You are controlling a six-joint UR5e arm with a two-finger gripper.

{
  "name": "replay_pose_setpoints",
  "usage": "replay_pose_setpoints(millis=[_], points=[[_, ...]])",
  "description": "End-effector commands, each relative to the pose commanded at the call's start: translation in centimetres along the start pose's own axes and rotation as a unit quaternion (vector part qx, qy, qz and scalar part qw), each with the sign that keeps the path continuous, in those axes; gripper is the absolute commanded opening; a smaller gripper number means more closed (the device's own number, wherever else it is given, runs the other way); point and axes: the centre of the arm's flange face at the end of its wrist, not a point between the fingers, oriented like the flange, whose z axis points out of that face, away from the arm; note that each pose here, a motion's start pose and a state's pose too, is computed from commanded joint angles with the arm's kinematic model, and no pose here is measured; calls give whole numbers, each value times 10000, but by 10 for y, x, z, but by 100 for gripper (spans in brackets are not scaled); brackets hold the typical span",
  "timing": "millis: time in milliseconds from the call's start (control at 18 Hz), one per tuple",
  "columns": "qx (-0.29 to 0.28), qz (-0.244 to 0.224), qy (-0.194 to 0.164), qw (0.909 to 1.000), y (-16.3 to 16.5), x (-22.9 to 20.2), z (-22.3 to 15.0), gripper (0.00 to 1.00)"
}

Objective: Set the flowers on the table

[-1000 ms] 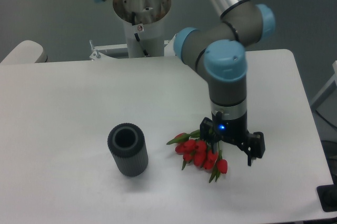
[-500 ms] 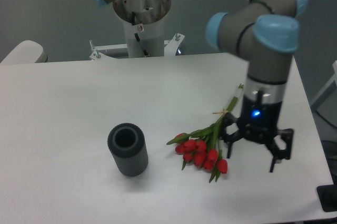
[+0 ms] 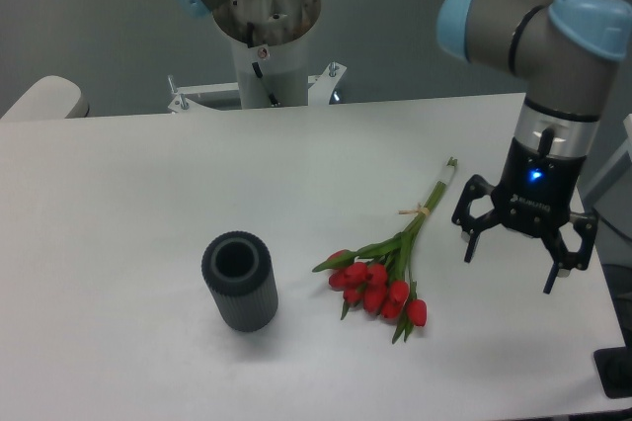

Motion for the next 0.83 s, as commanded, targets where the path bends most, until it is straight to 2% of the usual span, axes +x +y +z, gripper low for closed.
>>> replay_pose_setpoints(millis=[833], points=[[-147, 76, -2, 9999, -3, 7, 7, 99]])
